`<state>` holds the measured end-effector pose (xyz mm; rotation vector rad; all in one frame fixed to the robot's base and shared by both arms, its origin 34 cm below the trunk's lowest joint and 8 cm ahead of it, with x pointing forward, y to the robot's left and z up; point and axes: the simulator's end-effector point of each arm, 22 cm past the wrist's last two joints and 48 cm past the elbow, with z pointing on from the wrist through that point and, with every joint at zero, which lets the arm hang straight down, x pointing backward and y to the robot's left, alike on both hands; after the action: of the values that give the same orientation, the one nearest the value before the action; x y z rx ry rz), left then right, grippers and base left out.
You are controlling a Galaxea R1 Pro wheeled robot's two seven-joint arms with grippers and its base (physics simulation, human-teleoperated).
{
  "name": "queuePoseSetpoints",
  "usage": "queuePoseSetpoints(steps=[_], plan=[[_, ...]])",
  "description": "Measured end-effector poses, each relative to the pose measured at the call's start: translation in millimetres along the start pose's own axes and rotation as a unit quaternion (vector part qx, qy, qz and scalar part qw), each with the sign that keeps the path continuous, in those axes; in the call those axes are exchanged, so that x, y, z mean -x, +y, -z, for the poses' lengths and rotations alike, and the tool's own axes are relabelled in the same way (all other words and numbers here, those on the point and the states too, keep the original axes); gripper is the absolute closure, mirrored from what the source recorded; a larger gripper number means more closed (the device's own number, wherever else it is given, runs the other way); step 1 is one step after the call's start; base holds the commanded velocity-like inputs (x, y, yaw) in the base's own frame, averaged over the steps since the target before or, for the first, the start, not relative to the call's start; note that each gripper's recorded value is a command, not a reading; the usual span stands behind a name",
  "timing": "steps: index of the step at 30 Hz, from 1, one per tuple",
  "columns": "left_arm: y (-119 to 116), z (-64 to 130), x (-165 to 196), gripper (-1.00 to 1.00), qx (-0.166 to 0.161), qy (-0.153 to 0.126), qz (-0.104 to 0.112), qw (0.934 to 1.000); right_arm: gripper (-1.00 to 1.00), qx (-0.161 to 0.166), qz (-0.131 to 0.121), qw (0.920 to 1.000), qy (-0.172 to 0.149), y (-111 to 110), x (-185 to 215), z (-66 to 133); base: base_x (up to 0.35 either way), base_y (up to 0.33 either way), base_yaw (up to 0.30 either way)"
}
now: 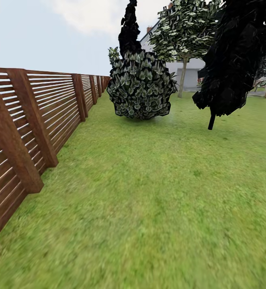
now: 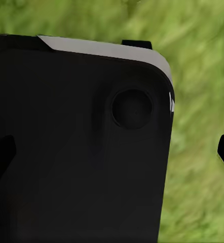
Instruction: Take the three Easter eggs out of the wicker basket on the lawn in the garden, then place them on the lawn next to a single tree (choose any tree) so that all three eggs are next to the same tree and none are left in the basket.
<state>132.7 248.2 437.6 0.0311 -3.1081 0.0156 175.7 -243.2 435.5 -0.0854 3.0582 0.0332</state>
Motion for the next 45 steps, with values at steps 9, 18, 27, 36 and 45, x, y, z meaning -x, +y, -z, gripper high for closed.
queuePoseSetpoints(steps=[9,18,27,36,45], plan=[[0.0,0.0,-0.1,-1.00,0.000,0.000,0.000,1.0000,-1.00,0.000,0.000,1.0000,0.000,0.0,0.0,0.0,0.339,0.024,-0.217],[0.0,0.0,0.0,-1.00,0.000,0.000,0.000,1.0000,-1.00,0.000,0.000,1.0000,0.000,0.1,0.0,0.0,0.339,0.094,-0.026],[0.0,0.0,-0.3,-1.00,0.000,0.000,0.000,1.0000,-1.00,0.000,0.000,1.0000,0.000,0.0,0.0,0.0,0.339,0.104,-0.114],[0.0,0.0,0.0,-1.00,0.000,0.000,0.000,1.0000,-1.00,-0.001,0.000,1.0000,0.000,-1.0,-0.1,0.0,0.339,0.105,-0.253],[0.0,0.0,0.0,-1.00,0.000,0.000,0.000,1.0000,-1.00,0.000,0.000,1.0000,0.000,0.0,0.0,0.0,0.339,0.105,-0.257]])
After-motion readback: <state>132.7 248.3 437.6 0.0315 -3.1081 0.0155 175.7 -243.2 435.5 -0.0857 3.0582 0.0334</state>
